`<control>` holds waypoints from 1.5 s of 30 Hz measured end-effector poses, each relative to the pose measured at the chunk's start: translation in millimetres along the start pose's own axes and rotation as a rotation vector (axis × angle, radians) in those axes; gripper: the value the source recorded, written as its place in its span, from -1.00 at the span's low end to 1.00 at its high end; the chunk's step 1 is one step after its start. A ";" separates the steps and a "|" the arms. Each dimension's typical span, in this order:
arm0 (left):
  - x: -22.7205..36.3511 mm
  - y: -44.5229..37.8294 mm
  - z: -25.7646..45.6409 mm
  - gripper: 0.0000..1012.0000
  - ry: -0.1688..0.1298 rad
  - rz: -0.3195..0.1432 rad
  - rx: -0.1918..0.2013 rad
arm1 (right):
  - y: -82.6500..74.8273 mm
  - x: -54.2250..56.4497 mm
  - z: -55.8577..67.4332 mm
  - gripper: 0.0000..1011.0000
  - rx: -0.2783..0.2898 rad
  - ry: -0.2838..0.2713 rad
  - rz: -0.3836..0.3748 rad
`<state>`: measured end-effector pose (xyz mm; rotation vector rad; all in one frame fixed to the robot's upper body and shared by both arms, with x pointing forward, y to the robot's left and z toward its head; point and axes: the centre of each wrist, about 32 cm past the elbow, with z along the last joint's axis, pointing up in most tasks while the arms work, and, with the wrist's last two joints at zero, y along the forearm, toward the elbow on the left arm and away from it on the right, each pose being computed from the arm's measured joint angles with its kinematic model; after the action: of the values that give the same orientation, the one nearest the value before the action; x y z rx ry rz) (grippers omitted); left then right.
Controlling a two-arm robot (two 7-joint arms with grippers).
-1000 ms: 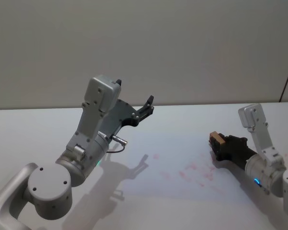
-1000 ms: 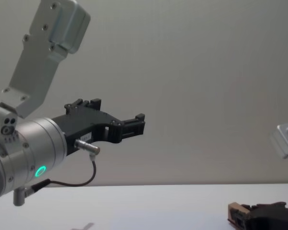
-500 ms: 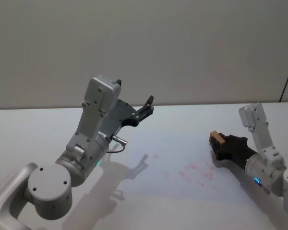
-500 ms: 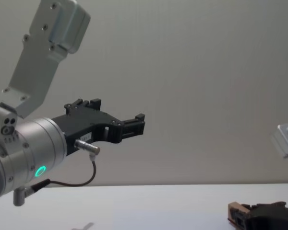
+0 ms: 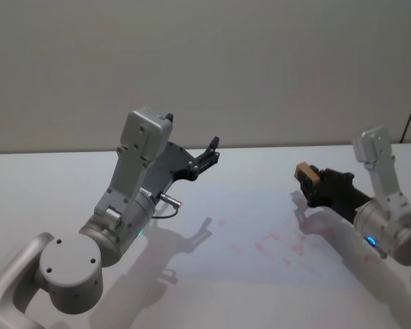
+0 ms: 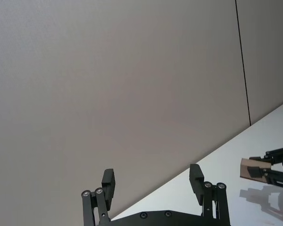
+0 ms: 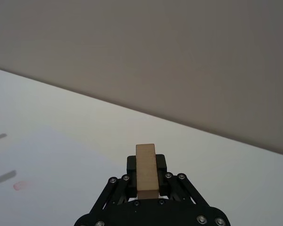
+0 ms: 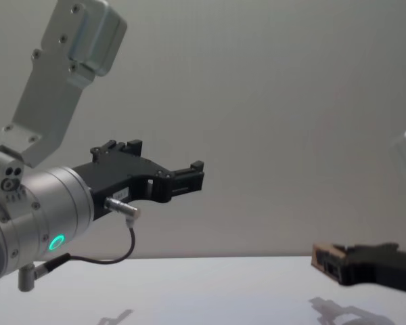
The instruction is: Use the one hand to pick up the stamp and affix it onto the A4 paper.
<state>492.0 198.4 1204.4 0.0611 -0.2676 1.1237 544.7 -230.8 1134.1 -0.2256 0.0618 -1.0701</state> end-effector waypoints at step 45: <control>0.0 0.0 0.0 0.98 0.000 0.000 0.000 | -111.8 50.3 -42.5 -0.56 -0.024 -0.050 -0.147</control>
<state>492.0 198.4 1204.4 0.0612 -0.2676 1.1237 465.7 -332.7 1119.4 -0.2823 0.0130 -1.2094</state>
